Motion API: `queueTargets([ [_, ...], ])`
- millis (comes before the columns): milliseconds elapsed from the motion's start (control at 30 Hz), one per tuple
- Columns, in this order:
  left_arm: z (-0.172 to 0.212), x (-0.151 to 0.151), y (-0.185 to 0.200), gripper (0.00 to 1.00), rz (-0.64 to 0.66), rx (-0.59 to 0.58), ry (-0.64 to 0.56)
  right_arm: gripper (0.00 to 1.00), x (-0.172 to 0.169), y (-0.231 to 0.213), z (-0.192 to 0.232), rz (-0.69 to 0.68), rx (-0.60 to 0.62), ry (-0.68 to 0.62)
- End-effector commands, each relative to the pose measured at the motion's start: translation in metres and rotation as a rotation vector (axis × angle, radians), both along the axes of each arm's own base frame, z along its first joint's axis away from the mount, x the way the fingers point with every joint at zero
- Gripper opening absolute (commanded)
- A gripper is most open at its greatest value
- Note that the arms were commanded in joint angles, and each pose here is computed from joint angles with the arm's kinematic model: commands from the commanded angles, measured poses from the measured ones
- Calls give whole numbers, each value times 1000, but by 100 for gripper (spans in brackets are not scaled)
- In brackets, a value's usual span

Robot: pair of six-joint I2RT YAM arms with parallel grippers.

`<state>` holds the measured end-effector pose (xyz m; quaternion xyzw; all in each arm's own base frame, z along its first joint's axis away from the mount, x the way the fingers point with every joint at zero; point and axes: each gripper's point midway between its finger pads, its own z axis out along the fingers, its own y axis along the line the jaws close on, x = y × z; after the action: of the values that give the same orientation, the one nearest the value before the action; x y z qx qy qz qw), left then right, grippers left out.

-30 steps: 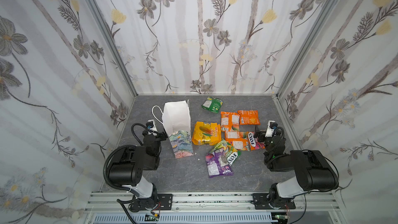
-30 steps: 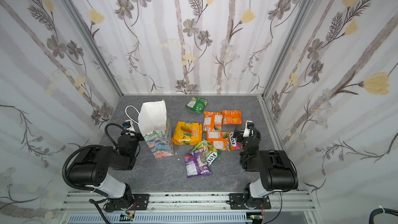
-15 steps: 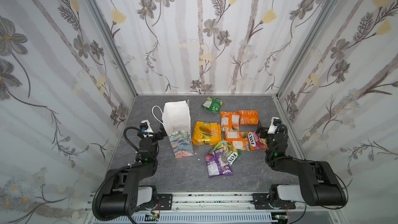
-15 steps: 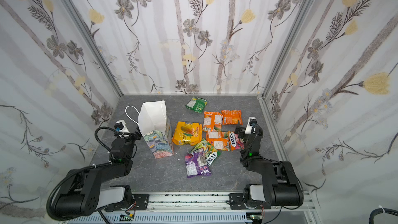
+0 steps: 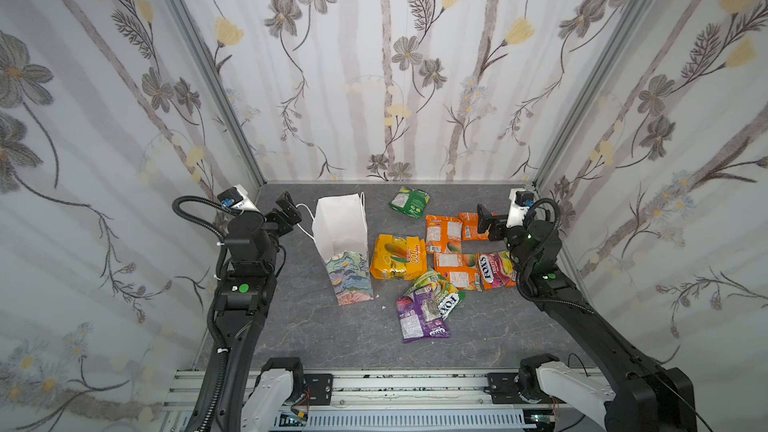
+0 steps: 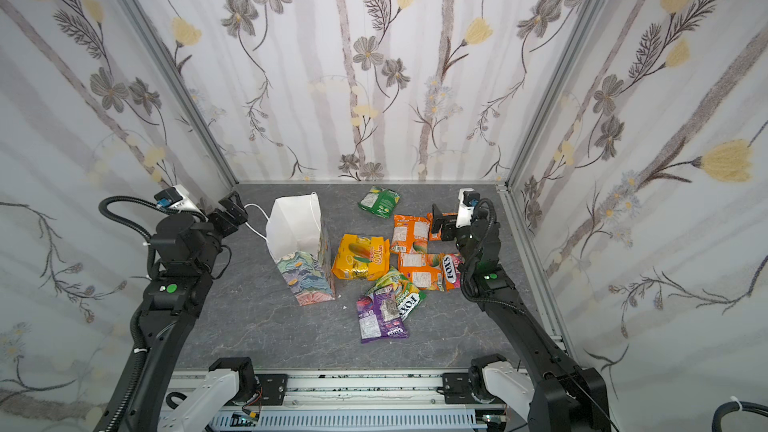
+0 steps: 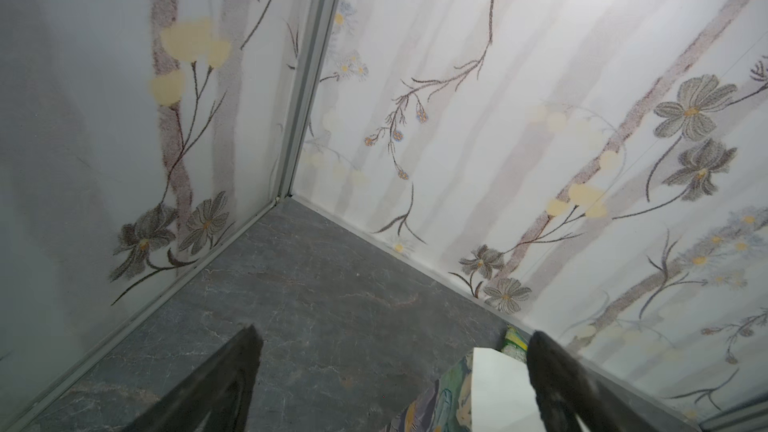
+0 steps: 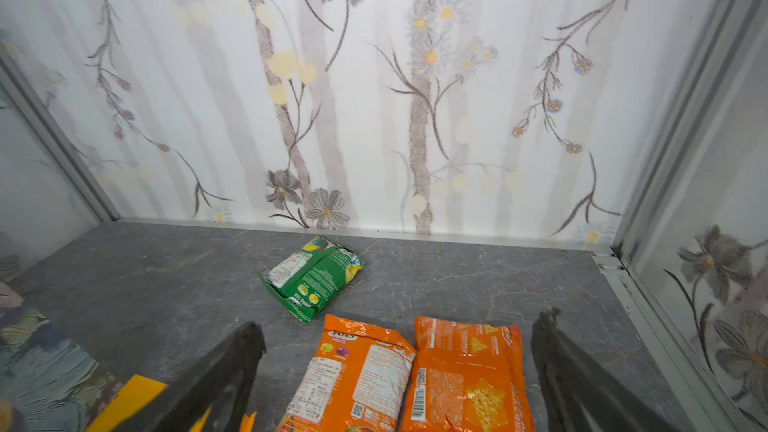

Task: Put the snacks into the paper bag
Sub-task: 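Raise the left gripper to the bag handle while the right reaches forward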

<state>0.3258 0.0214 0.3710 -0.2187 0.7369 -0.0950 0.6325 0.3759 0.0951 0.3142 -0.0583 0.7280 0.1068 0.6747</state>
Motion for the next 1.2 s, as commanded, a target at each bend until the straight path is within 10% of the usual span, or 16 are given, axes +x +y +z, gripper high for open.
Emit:
queueTargets([
  [0, -13, -17, -13, 100, -90, 22, 189, 98, -14, 26, 2, 129, -13, 116],
  [533, 9, -4, -54, 100, -378, 55, 324, 95, -45, 91, 30, 447, -11, 214],
  [1167, -16, -9, -64, 98, -460, 88, 367, 93, -32, 120, -63, 522, -47, 429],
])
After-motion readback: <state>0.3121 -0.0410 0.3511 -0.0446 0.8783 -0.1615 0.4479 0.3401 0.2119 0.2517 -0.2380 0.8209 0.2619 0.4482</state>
